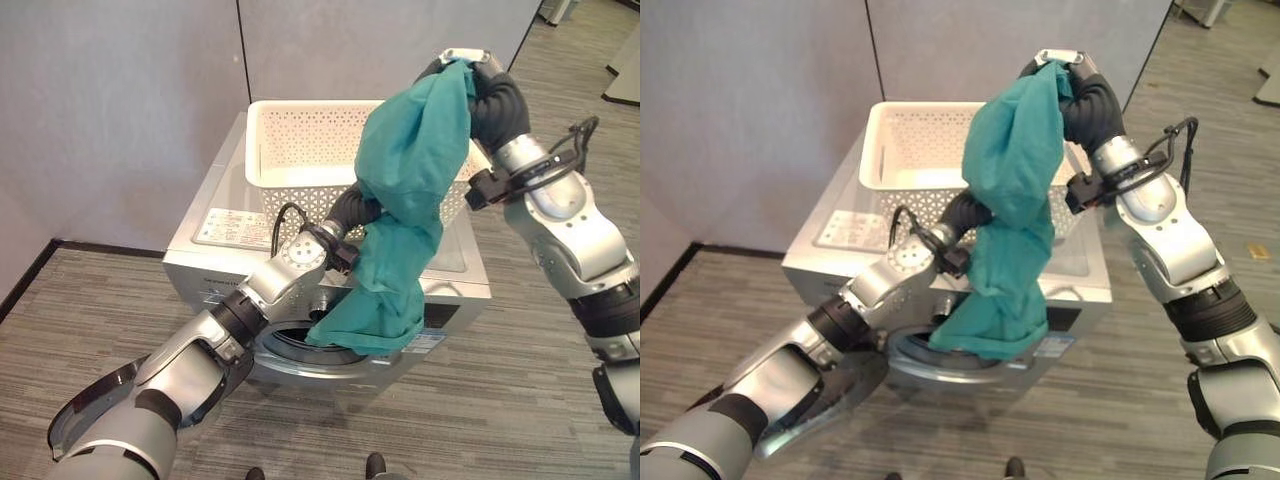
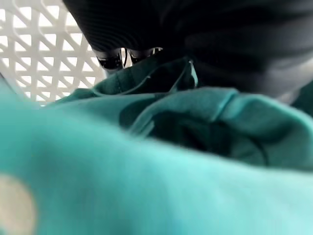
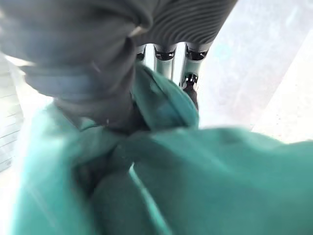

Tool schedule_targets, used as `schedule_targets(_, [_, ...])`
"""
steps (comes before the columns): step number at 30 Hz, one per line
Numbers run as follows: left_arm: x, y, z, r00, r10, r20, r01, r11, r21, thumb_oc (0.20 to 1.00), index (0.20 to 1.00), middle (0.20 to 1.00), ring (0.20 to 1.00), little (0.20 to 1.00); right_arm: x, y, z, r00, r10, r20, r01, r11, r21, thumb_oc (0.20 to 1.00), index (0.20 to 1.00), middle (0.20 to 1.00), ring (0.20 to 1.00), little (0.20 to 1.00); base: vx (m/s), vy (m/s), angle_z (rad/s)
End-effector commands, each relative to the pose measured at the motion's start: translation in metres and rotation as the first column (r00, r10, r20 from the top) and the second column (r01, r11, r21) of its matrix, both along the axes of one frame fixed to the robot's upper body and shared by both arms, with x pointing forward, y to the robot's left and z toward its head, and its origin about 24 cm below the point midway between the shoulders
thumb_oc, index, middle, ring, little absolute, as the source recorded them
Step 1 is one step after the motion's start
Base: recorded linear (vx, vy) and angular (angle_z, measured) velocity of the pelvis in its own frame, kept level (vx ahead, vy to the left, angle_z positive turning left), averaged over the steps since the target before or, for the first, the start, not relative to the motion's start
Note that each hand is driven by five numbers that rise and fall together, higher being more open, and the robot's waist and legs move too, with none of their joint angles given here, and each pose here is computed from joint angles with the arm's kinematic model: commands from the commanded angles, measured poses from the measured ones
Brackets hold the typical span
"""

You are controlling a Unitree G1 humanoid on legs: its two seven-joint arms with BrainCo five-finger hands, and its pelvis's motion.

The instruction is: Grab the laundry basket,head to the washer,open it,put in the laundry and shut it.

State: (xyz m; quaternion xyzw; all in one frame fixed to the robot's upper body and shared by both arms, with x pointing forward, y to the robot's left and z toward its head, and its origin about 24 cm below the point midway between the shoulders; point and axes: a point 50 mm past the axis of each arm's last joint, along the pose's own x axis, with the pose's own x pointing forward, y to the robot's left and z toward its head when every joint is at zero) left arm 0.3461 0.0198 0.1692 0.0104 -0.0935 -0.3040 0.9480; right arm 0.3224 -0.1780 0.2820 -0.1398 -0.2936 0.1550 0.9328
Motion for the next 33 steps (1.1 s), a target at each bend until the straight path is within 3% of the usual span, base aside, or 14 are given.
schedule_targets(1, [0.006,0.013,0.06,0.972,0.081,0.22,-0.051,0.989,-0.139,0.2,0.2,0.2,0.2,0.2,-0.015,-0.014,0.026,0.989,-0.022,0.149,0.016,0.999,0.044,1.0,1.0,1.0,1.0,1.0,0.0,0.0,0.0])
schedule_targets(7, [0.005,0.028,0.056,0.966,0.123,0.229,-0.088,0.984,-0.155,0.2,0.2,0.2,0.2,0.2,-0.021,-0.041,0.019,0.984,-0.102,0.146,0.081,0.987,0.14,1.0,1.0,1.0,1.0,1.0,0.01,-0.006,-0.08])
schedule_targets(16, [0.005,0.045,0.049,0.95,0.216,0.224,-0.176,0.967,-0.183,0.2,0.2,0.2,0.2,0.2,-0.034,-0.094,0.0,0.93,-0.349,0.113,0.304,0.906,0.294,1.0,1.0,1.0,1.0,1.0,0.0,-0.015,-0.08])
schedule_targets(17, [-0.003,0.048,0.066,0.893,0.231,0.386,-0.199,0.972,-0.121,0.2,0.2,0.2,0.2,0.2,-0.039,-0.108,-0.009,0.907,-0.411,0.094,0.364,0.875,0.32,1.0,1.0,1.0,1.0,1.0,-0.01,-0.027,-0.05])
schedule_targets(18, [-0.004,0.047,0.066,0.893,0.23,0.386,-0.199,0.973,-0.119,0.2,0.2,0.2,0.2,0.2,-0.04,-0.109,-0.009,0.906,-0.413,0.093,0.365,0.874,0.32,1.0,1.0,1.0,1.0,1.0,-0.01,-0.055,-0.02])
schedule_targets(19, [-0.015,0.054,0.079,0.827,0.224,0.516,-0.215,0.974,-0.077,0.2,0.2,0.2,0.2,0.2,-0.047,-0.124,-0.014,0.876,-0.475,0.081,0.422,0.838,0.346,1.0,1.0,1.0,1.0,1.0,-0.01,-0.035,-0.02])
schedule_targets(21, [-0.028,0.067,0.09,0.773,0.225,0.593,-0.223,0.972,-0.078,0.2,0.2,0.2,0.2,0.2,-0.055,-0.136,-0.017,0.856,-0.512,0.068,0.457,0.814,0.359,1.0,1.0,1.0,1.0,1.0,-0.01,-0.033,-0.05])
schedule_targets(23, [-0.034,0.079,0.091,0.751,0.247,0.612,-0.243,0.966,-0.092,0.2,0.2,0.2,0.2,0.2,-0.059,-0.144,-0.021,0.839,-0.541,0.056,0.488,0.794,0.362,1.0,1.0,1.0,1.0,1.0,0.0,-0.024,-0.11])
schedule_targets(25, [-0.056,0.106,0.099,0.67,0.302,0.679,-0.288,0.948,-0.137,0.2,0.2,0.2,0.2,0.2,-0.071,-0.166,-0.036,0.793,-0.609,0.0,0.569,0.742,0.354,1.0,1.0,1.0,1.0,1.0,0.0,-0.047,-0.13])
schedule_targets(31, [-0.09,0.155,0.098,0.532,0.42,0.735,-0.425,0.883,-0.198,0.2,0.2,0.2,0.2,0.2,-0.094,-0.202,-0.068,0.701,-0.701,-0.127,0.688,0.62,0.376,1.0,1.0,1.0,1.0,1.0,0.01,-0.05,-0.01])
schedule_targets(33, [-0.095,0.162,0.096,0.519,0.439,0.734,-0.447,0.871,-0.206,0.2,0.2,0.2,0.2,0.2,-0.096,-0.207,-0.074,0.691,-0.707,-0.152,0.7,0.602,0.383,1.0,1.0,1.0,1.0,1.0,0.01,-0.039,0.15])
